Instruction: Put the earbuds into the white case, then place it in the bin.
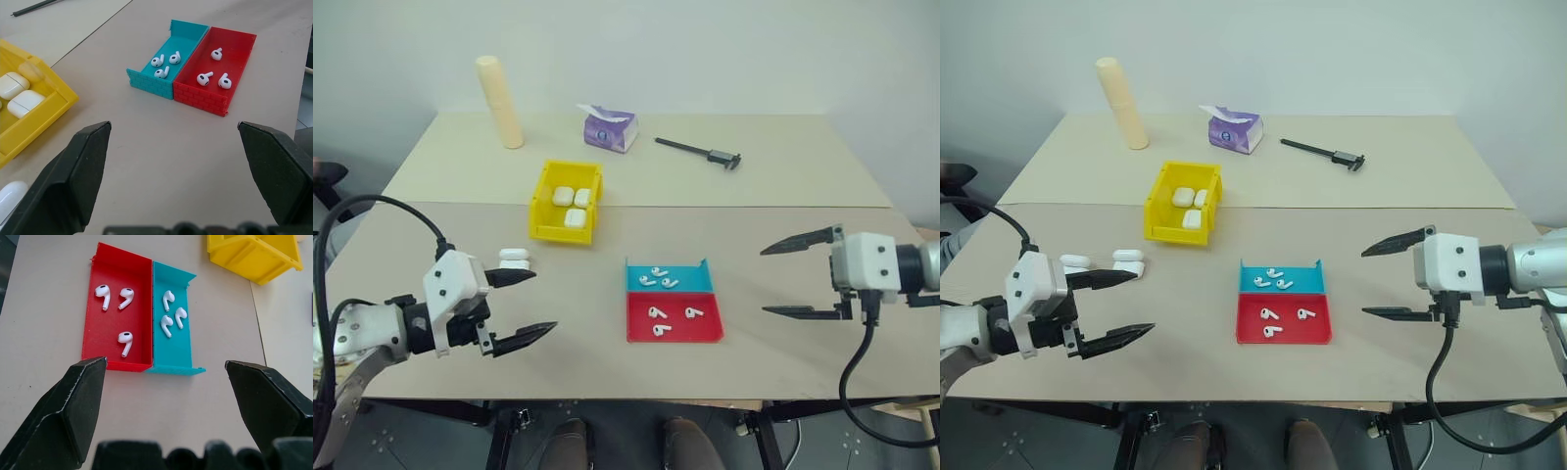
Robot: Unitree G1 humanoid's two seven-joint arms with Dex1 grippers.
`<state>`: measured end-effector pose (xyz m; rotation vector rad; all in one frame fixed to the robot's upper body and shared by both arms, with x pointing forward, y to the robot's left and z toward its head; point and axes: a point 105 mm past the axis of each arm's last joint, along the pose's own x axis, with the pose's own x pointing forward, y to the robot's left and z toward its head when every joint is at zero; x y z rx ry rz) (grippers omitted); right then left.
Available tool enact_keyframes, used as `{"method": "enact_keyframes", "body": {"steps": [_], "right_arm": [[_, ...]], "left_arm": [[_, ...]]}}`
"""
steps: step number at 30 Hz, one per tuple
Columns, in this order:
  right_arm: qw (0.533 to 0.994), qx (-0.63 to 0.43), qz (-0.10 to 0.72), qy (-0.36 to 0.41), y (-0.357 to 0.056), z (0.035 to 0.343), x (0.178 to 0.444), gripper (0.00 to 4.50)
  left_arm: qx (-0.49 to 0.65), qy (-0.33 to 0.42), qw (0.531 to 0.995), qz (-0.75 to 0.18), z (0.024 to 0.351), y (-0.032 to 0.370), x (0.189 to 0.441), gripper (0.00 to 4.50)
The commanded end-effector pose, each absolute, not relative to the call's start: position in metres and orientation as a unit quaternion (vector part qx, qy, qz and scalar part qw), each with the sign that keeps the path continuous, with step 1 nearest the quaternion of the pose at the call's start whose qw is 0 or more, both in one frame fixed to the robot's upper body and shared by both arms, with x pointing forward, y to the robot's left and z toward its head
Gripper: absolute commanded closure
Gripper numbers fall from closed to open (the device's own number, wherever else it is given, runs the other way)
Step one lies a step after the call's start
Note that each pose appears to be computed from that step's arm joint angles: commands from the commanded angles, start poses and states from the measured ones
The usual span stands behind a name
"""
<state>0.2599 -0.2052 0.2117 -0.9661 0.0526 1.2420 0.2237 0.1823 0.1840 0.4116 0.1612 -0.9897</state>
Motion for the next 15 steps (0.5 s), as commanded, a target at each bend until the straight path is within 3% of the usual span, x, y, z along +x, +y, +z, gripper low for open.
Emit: {"method": "enact_keyframes", "body": {"steps": [1, 10, 15], "right_arm": [[0.704, -0.449, 0.551, 0.002, -0.202, 0.221, 0.261, 0.03], [0.704, -0.448, 0.551, 0.002, -0.201, 0.22, 0.266, 0.03], [0.706, -0.445, 0.551, 0.005, -0.201, 0.217, 0.269, 0.03]], "left_arm": [[0.205, 0.064, 0.857, -0.468, 0.193, 0.18, 0.22, 0.0], [0.204, 0.07, 0.877, -0.43, 0.195, 0.183, 0.223, 0.0], [0.244, 0.104, 0.911, -0.316, 0.192, 0.196, 0.24, 0.0]]}}
